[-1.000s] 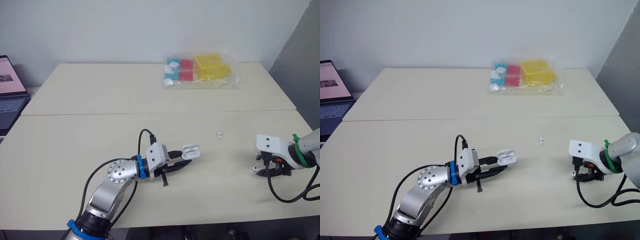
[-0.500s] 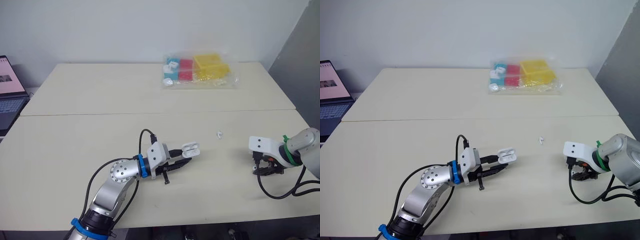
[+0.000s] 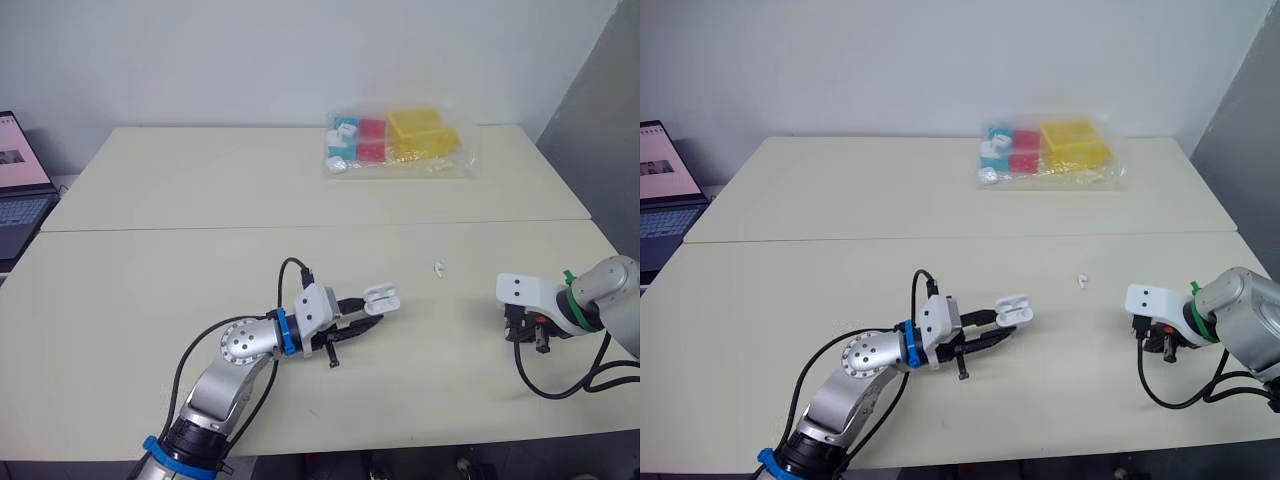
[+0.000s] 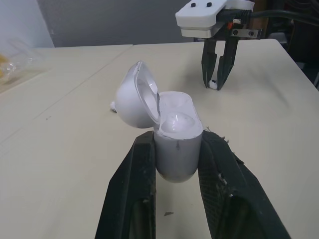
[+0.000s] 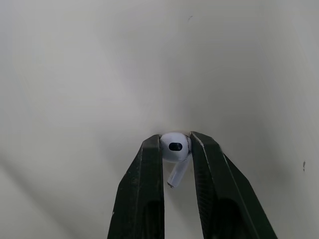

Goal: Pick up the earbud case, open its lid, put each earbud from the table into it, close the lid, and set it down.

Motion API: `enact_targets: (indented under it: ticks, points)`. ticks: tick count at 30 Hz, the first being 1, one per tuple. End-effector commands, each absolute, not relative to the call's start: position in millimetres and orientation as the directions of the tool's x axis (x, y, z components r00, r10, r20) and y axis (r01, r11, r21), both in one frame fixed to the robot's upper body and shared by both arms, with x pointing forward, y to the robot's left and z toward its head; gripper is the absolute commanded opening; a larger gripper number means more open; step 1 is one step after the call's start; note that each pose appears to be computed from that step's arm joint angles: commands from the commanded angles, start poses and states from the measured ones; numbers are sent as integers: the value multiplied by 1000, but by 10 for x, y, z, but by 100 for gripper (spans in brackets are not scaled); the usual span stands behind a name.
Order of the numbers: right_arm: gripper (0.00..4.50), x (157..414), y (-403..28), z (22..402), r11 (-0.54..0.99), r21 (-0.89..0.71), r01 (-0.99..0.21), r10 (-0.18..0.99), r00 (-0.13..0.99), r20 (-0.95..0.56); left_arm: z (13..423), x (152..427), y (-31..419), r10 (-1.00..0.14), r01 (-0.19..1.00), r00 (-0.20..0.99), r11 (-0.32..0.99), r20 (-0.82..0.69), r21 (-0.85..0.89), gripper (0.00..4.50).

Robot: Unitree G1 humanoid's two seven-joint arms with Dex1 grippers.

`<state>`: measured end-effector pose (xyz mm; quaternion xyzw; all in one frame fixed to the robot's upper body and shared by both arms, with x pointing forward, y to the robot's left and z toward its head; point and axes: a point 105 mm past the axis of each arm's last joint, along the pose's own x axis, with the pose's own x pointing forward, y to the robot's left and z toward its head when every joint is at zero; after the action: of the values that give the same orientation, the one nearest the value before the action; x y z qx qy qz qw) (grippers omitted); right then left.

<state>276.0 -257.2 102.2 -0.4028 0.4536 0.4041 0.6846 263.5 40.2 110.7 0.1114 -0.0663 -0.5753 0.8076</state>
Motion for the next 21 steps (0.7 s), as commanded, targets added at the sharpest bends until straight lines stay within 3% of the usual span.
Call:
enact_targets:
  ticks: [1,8,10,13,19,21]
  points:
    - [41,2791,-2542,1081,325,-213,-921,196,286,-938,1201,2640,366,-947,905,321,309,8,294,79]
    - [41,2772,-2059,1822,257,-373,-891,522,453,-723,1299,2711,397,-941,906,335,335,46,258,79]
    - [41,2705,-1799,2026,271,-382,-884,691,455,-562,1340,2743,400,-935,904,348,354,66,239,79]
    - [41,2674,-1528,2267,377,-382,-844,814,499,-298,1407,2777,399,-924,892,369,383,103,240,79]
    - [41,2674,-1011,2491,571,-341,-747,815,566,124,1511,2822,387,-914,891,378,403,149,207,79]
    - [41,2692,-940,2506,614,-344,-710,785,591,182,1529,2848,401,-911,891,383,408,152,199,79]
